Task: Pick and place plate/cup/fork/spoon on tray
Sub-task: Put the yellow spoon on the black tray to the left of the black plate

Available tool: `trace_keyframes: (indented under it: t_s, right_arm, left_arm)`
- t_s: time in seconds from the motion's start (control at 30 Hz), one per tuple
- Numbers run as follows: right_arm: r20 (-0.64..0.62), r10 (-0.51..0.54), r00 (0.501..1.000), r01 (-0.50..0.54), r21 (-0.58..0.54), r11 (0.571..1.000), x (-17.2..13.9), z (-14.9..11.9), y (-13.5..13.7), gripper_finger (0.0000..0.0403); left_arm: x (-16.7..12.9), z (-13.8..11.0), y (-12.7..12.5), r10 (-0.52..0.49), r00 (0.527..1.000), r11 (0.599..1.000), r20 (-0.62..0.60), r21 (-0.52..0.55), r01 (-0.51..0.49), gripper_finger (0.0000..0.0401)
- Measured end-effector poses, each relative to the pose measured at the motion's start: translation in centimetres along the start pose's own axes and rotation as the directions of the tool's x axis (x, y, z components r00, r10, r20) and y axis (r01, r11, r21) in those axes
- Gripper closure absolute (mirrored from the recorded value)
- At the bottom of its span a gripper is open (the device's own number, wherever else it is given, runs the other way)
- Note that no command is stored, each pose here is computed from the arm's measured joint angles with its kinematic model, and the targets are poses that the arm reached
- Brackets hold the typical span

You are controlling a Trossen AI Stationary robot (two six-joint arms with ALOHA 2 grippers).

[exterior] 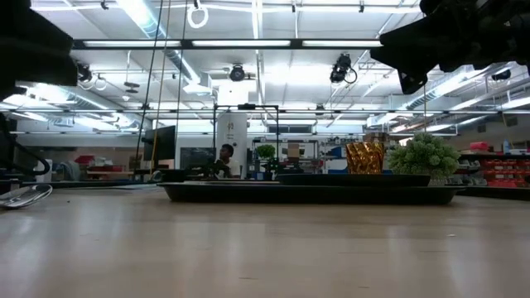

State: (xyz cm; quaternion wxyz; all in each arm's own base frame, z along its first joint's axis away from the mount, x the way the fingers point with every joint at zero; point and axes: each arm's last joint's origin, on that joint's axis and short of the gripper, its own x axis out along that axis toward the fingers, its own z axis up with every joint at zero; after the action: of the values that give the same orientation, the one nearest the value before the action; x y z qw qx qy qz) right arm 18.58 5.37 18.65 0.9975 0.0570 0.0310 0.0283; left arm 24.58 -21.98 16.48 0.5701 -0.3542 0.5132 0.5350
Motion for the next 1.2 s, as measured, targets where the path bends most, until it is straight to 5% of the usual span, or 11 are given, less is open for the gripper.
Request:
trace_keyframes:
  t_s: [0.33, 0.63, 0.73, 1.2]
  right_arm:
    - [0.002, 0.008, 1.0, -0.008, -0.003, 1.0, 0.0, 0.0, 0.2, 0.0277]
    - [0.006, 0.009, 1.0, -0.009, -0.002, 1.0, 0.0, 0.1, 0.2, 0.0277]
    - [0.007, 0.009, 1.0, -0.009, -0.002, 1.0, 0.0, 0.1, 0.2, 0.0277]
    - [0.003, 0.004, 1.0, -0.004, -0.003, 1.0, 0.0, 0.0, 0.1, 0.0277]
  left_arm:
    - [0.8, 1.0, 0.5, 0.015, 1.0, 0.999, 0.018, 0.029, -0.016, 0.031]
    - [0.8, 3.1, 3.4, -0.217, 0.975, 0.975, -0.047, -0.068, 0.213, 0.0324]
    - [1.5, 3.2, 3.7, -0.211, 0.973, 0.972, -0.096, -0.122, 0.199, 0.0324]
    - [2.5, 3.6, 3.7, -0.117, 0.987, 0.982, -0.113, -0.159, 0.099, 0.019]
